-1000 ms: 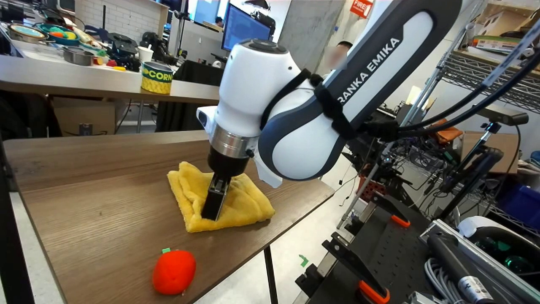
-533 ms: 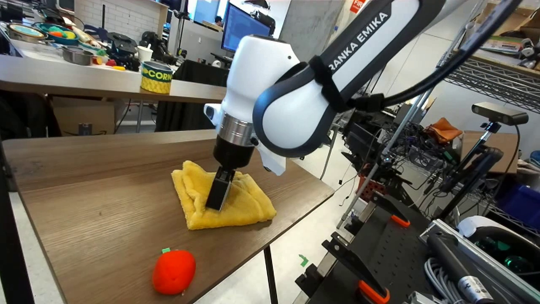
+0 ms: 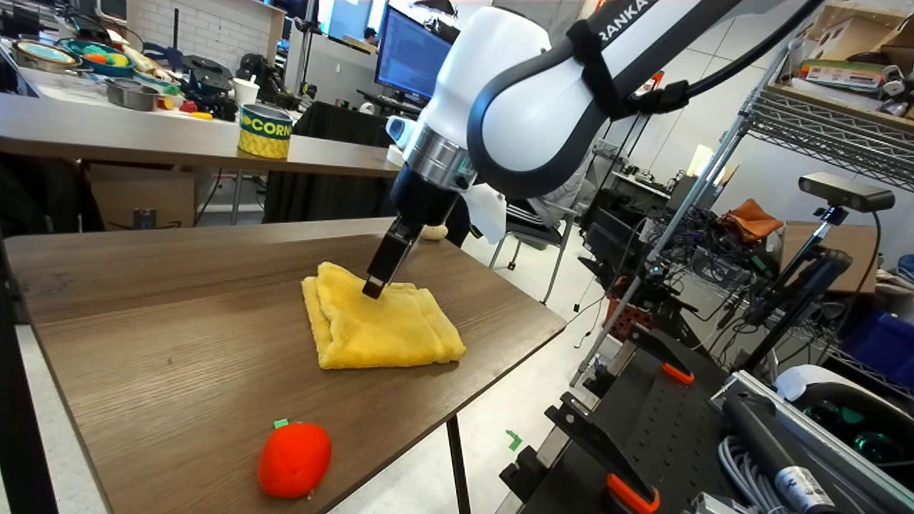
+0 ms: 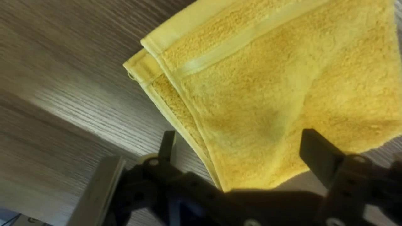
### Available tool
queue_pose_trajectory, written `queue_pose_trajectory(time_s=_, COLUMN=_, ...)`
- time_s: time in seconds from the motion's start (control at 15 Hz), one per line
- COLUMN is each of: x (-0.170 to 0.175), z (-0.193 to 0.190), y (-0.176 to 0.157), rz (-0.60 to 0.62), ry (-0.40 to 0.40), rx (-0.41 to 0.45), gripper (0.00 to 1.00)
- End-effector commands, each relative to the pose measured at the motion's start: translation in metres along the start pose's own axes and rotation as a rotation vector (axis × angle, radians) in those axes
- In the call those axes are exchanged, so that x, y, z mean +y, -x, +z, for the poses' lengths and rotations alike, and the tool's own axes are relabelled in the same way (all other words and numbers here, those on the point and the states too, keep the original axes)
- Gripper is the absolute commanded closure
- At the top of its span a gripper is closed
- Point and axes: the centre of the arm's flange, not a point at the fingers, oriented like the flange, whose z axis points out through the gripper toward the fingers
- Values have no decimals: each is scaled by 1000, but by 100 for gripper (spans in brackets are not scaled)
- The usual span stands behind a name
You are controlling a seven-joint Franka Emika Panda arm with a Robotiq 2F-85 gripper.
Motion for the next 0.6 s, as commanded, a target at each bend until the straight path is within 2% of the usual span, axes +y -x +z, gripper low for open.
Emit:
queue_pose_trajectory(time_s=0.0, x=-18, z=-21, y=2, rz=-25, ry=-36, rx=25, gripper=0)
queue_pose_trajectory(time_s=0.2, x=-37, z=-12, y=-5, rz=-52, ry=-70, rx=14, gripper=0)
queue_pose_trajectory(time_s=0.33, x=-41, z=5, y=-9, rz=-35, ry=-82, rx=-17, gripper=0)
queue_pose_trajectory(time_s=0.47, x=-38, z=35, y=-8, rz=16, ry=-59, rx=-69, gripper=0)
queue_pose_trajectory(time_s=0.53, x=-43, z=11, y=-2, rz=-20, ry=-68, rx=-37, gripper=0)
